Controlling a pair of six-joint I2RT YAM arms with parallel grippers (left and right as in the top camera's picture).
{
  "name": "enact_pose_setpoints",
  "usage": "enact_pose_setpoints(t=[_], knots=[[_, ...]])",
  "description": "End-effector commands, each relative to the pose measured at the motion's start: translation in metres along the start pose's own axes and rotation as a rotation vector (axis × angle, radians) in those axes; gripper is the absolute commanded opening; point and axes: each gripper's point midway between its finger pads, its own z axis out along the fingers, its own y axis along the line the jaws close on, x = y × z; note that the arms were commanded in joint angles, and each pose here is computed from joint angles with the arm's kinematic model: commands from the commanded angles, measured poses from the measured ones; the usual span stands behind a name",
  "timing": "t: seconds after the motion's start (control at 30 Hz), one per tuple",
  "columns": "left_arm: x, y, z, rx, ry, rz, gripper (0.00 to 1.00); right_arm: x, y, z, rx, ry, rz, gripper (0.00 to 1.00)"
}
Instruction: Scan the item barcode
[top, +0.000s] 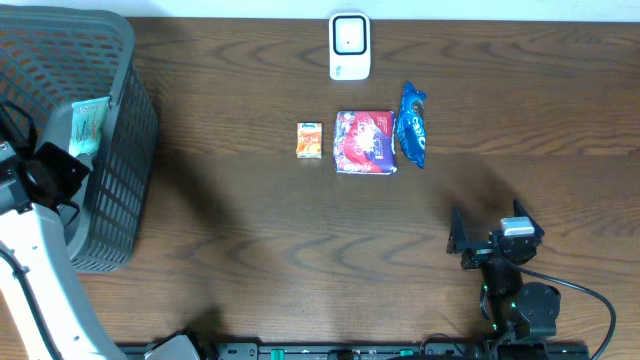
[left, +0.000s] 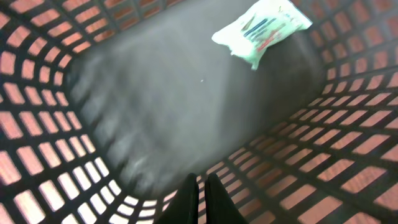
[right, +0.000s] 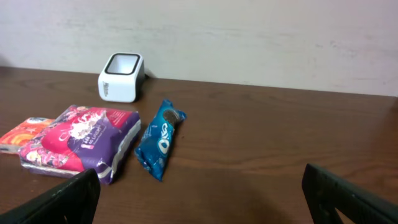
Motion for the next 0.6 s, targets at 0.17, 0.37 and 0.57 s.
enact_pose_setpoints(t=[0.17,0.37,0.57], knots=[[-0.043,-0.037,0.027,0.139,-0.104,0.005,0.16,0.000,-0.001,0.000,0.005,-0.001,-0.011,0.99],[-0.014,-0.072,0.041,0.332,0.069,0.034,0.10,0.001,-0.001,0.000,0.005,-0.001,-0.011,0.99],[0.002,-0.081,0.031,0.408,0.127,0.096,0.08,0.001,-0.001,0.000,0.005,-0.001,-0.011,0.99]])
